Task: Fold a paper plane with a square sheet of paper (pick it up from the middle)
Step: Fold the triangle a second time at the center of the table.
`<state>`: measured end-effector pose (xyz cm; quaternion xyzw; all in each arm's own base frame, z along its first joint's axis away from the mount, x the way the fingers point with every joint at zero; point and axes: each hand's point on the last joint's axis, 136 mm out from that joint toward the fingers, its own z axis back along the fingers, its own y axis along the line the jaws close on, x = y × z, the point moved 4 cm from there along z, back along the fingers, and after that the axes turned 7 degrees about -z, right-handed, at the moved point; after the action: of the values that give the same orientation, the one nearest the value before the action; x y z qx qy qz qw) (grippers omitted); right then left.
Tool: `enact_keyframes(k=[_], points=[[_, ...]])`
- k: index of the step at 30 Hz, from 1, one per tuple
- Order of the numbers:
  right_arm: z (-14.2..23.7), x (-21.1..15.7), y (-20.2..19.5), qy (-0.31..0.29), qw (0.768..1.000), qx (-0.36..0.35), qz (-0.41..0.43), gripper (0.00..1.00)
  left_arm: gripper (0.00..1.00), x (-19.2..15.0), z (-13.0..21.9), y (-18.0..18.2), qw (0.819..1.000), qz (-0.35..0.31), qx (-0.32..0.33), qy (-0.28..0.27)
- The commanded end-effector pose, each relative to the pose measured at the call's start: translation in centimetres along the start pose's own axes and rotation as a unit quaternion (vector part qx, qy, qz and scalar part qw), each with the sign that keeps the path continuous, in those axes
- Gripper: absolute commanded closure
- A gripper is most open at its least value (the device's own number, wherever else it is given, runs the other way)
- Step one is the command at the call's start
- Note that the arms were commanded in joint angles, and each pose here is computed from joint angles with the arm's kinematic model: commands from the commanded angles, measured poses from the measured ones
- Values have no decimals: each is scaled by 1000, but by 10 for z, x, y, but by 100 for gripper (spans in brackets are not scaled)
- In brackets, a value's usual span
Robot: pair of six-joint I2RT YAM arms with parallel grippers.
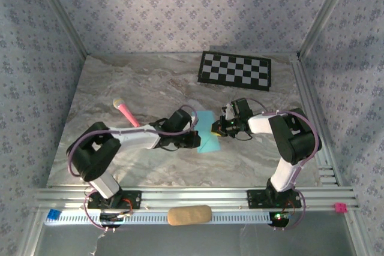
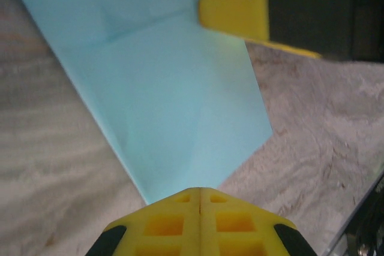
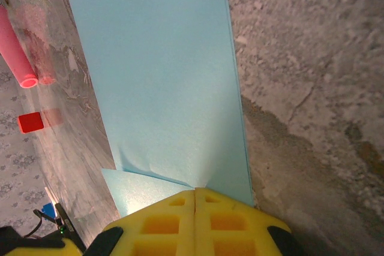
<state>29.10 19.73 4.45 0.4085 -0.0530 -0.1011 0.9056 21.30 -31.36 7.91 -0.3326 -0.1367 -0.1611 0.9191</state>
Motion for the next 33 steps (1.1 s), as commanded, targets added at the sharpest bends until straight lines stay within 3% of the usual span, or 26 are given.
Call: enact_keyframes(k=[1, 11, 17, 24, 28, 33], points=[[-3, -7, -32, 3, 997, -66, -35, 100, 93, 8, -11, -4, 1000, 0, -12, 3], [14, 1, 3, -22, 999, -24, 8, 100, 96, -22, -31, 26, 998, 21, 32, 53], [7, -21, 21, 19, 999, -2, 35, 99, 96, -24, -31, 29, 998, 20, 39, 55], [-12, -43, -2, 40, 998, -34, 18, 100, 97, -24, -30, 29, 997, 19, 43, 56], [-7, -29, -21, 11, 999, -44, -10, 100, 98, -25, -30, 30, 997, 16, 44, 59], [6, 2, -17, -24, 999, -37, -21, 100, 100, -31, -31, 34, 997, 18, 47, 64]])
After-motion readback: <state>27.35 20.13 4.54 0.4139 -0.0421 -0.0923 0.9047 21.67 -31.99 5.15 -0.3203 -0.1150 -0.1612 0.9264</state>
